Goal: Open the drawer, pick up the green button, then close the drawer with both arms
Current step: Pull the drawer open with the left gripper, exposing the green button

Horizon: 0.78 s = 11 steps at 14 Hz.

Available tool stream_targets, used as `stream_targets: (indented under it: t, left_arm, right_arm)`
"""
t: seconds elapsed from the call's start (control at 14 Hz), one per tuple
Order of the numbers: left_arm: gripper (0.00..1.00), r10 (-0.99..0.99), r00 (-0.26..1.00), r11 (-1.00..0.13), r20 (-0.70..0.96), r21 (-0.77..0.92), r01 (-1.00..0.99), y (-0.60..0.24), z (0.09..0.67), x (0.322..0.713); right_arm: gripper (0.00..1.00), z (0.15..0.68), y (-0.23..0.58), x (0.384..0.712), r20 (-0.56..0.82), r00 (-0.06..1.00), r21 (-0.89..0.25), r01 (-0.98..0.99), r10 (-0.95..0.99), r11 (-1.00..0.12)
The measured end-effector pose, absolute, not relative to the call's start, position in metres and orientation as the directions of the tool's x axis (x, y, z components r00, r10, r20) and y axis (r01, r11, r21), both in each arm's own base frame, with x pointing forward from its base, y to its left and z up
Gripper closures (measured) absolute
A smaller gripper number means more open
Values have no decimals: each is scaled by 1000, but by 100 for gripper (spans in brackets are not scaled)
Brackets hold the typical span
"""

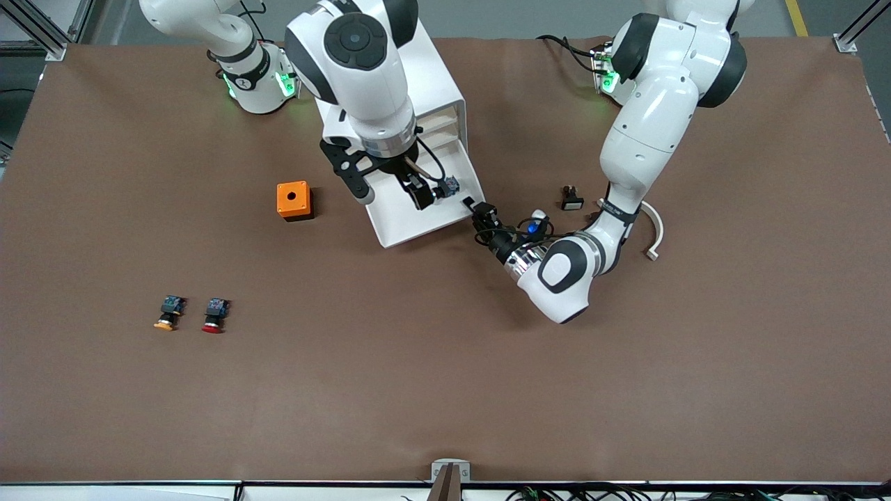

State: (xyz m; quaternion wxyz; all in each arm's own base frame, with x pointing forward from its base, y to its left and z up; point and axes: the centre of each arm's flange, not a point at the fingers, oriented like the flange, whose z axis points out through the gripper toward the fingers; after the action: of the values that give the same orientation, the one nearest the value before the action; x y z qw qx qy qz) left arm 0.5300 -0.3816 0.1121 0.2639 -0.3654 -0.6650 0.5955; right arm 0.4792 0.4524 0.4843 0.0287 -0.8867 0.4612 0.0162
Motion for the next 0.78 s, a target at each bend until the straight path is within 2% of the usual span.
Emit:
stream_targets:
  t: [0.07, 0.14, 0.36, 0.64, 0.71, 0.78]
  left_arm:
    - [85, 796, -599, 23, -85, -985, 171, -380, 112, 532]
    - [80, 795, -601, 23, -86, -985, 171, -380, 112, 532]
    - [48, 787, -606, 7, -114, -981, 194, -380, 114, 536]
    - [7, 730, -627, -82, -270, -947, 312, -374, 122, 558]
    - [0, 717, -615, -122, -330, -927, 354, -373, 127, 564]
    - [0, 703, -593, -166, -393, -901, 400, -373, 132, 569]
  right_arm:
    - [0, 480, 457, 477, -53, 578, -32, -816, -814, -577]
    - [0, 474, 463, 474, -47, 585, -28, -811, -810, -585]
    - [0, 447, 487, 460, -29, 613, -26, -790, -789, -612]
    - [0, 405, 510, 441, -11, 628, -21, -778, -778, -628]
    - [0, 399, 513, 438, -7, 628, -14, -778, -778, -628]
    - [0, 395, 515, 435, -5, 630, -9, -776, -776, -630]
